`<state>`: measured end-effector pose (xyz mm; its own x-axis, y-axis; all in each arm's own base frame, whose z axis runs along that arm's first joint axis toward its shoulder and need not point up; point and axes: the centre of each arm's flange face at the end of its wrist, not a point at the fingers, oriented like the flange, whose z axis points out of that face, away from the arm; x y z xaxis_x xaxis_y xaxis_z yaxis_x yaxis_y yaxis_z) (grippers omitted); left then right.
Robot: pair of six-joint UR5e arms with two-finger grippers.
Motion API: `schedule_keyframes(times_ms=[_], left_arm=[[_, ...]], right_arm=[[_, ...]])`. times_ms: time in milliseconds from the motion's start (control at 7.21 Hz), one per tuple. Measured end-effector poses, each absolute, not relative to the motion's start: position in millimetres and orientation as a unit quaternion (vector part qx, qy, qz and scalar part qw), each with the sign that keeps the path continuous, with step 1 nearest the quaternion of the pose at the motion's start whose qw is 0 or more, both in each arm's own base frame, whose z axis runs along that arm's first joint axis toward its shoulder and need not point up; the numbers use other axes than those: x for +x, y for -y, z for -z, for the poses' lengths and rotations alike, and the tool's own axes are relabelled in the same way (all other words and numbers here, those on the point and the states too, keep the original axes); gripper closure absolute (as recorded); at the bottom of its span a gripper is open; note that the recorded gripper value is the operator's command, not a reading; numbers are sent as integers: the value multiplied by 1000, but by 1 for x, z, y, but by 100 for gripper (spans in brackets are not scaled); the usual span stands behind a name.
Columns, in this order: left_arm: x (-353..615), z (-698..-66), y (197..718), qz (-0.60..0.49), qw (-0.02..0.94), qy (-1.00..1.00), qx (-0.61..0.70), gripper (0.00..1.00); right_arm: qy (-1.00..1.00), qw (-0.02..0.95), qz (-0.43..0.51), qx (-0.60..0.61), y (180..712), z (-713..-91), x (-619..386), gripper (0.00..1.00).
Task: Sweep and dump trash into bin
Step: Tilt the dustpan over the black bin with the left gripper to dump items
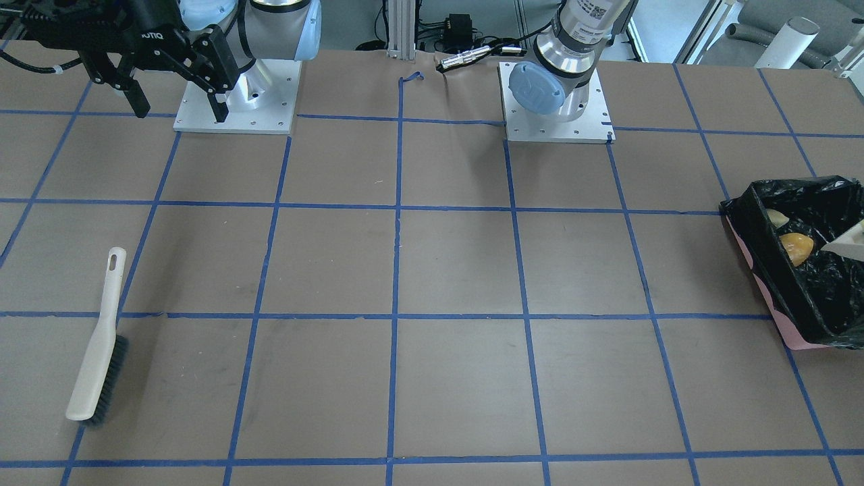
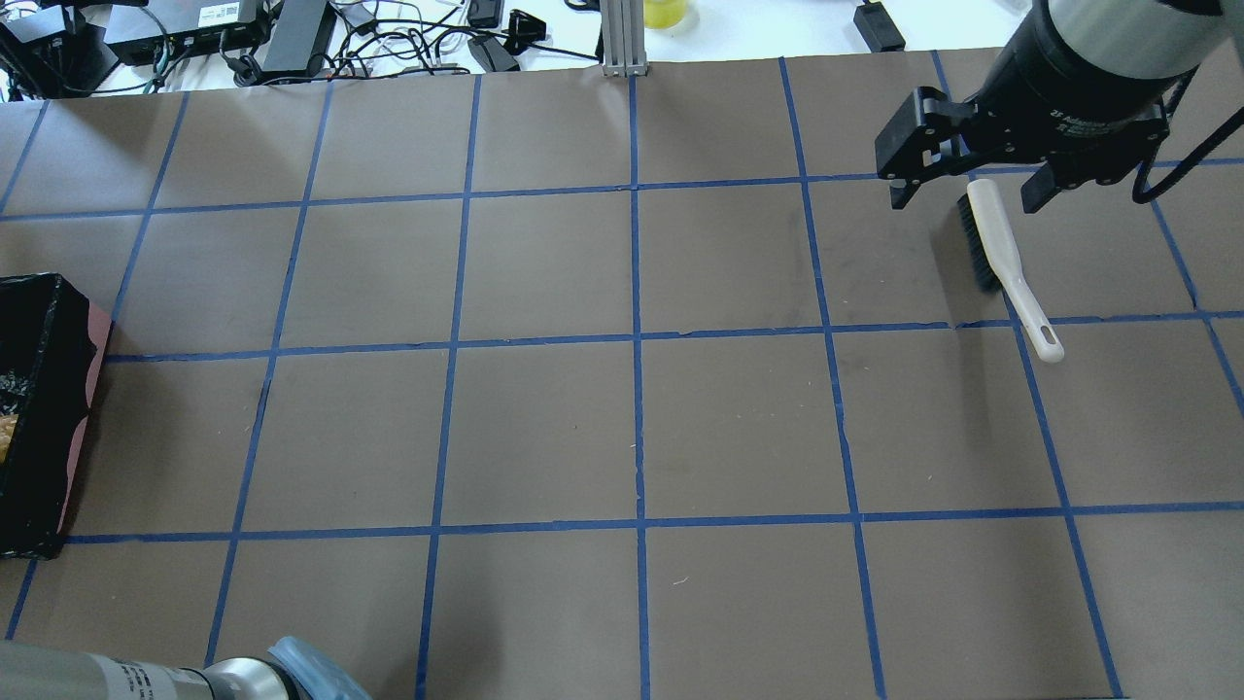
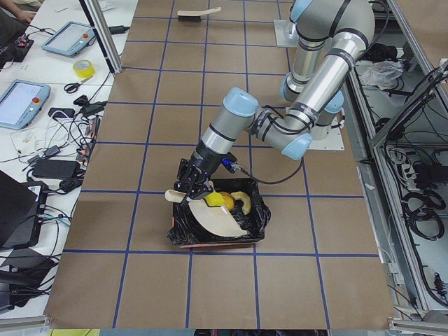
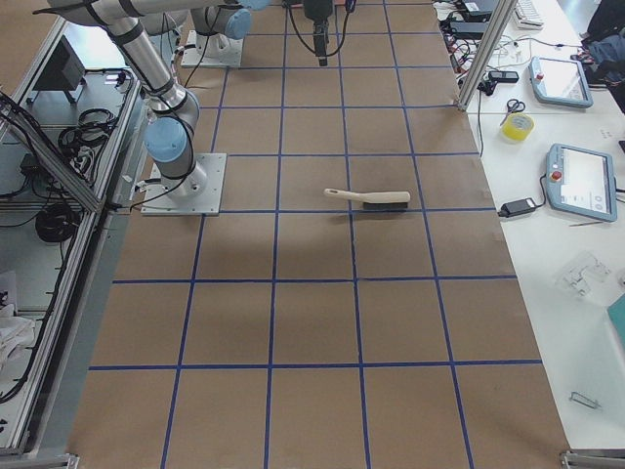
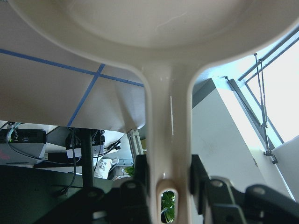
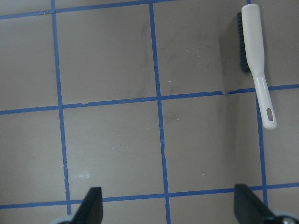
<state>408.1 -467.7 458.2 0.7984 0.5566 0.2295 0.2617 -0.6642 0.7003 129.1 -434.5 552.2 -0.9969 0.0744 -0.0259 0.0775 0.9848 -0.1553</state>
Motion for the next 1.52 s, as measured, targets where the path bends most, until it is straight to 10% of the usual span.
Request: schedule_keyframes(times_ms=[1525], left_arm=[[362,-440,396,-303,412,-242,825,100]], right_arm=[[-996,11,78,39,435,-552,129,0]])
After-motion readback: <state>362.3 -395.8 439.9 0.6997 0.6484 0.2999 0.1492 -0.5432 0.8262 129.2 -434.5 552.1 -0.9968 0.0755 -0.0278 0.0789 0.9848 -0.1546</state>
